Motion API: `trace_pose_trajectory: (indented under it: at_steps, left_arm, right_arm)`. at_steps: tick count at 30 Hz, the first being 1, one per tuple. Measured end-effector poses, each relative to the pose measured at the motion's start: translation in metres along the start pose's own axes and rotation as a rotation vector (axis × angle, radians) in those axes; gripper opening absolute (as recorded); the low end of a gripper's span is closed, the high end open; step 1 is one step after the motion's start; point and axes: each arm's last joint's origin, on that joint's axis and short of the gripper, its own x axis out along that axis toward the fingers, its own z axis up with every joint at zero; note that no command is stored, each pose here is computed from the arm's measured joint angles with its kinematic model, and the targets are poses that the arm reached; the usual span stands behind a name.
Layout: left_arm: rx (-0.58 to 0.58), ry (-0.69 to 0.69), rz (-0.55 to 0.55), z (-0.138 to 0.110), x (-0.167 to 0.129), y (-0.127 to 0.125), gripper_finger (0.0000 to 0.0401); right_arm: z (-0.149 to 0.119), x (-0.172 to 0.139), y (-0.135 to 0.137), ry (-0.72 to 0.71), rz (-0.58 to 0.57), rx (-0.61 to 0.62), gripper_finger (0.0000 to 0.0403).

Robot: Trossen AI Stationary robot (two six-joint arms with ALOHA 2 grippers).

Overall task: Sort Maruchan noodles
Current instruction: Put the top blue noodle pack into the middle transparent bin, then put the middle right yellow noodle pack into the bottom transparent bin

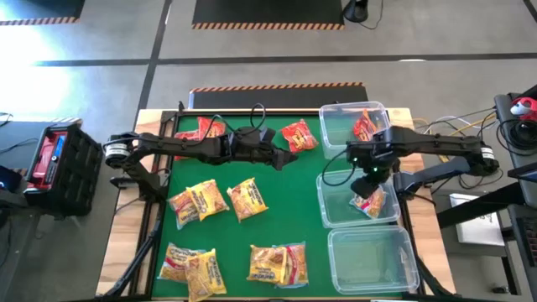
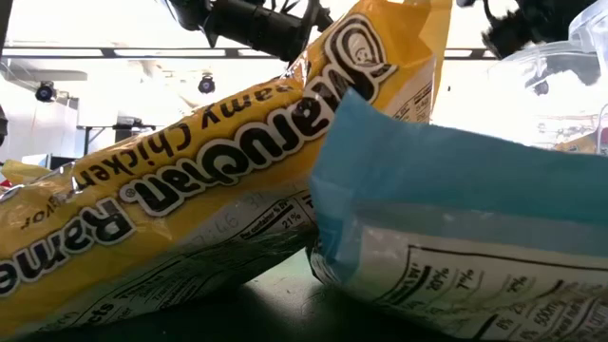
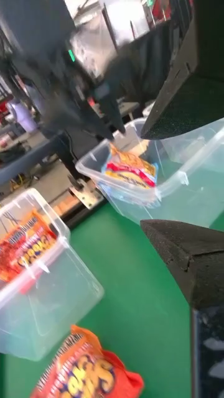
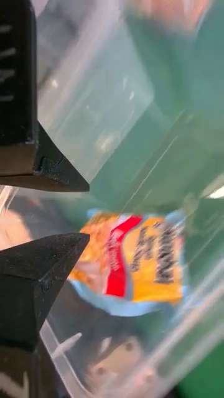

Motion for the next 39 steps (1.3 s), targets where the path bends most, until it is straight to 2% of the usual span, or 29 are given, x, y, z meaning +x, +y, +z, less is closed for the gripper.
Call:
trace_pose_trajectory:
  at_steps: [4, 8, 11, 14, 17, 22, 27, 32, 39]
  left_arm:
    - [-0.006, 0.078, 0.031, -0.006, 0.0, 0.005, 0.0204]
    - [-0.026, 0.269, 0.068, -0.02, -0.003, 0.012, 0.0204]
    - [-0.043, 0.418, 0.158, -0.037, -0.008, 0.017, 0.0204]
    - [-0.043, 0.565, 0.287, -0.058, -0.017, 0.02, 0.0204]
    - [-0.036, 0.666, 0.418, -0.079, -0.027, 0.019, 0.0204]
    - [-0.005, 0.732, 0.579, -0.106, -0.042, 0.012, 0.0204]
    - [-0.027, 0.711, 0.651, -0.12, -0.048, 0.006, 0.0204]
    - [-0.055, 0.652, 0.725, -0.125, -0.052, 0.006, 0.0204]
    - [-0.128, 0.569, 0.851, -0.134, -0.056, 0.026, 0.0204]
  right_arm:
    - [0.008, -0.03, 0.013, -0.273, 0.041, -0.061, 0.0107]
    - [0.021, -0.053, 0.03, -0.547, 0.136, -0.189, 0.0107]
    - [0.03, -0.064, 0.042, -0.704, 0.231, -0.285, 0.0105]
    - [0.038, -0.069, 0.049, -0.811, 0.3, -0.33, 0.0101]
    - [0.043, -0.065, 0.052, -0.853, 0.314, -0.367, 0.0096]
    - [0.057, -0.049, 0.058, -0.889, 0.335, -0.382, 0.0086]
    - [0.079, -0.028, 0.067, -0.896, 0.356, -0.365, 0.0076]
    - [0.098, -0.006, 0.077, -0.823, 0.407, -0.355, 0.0069]
    - [0.117, 0.022, 0.093, -0.741, 0.368, -0.365, 0.0068]
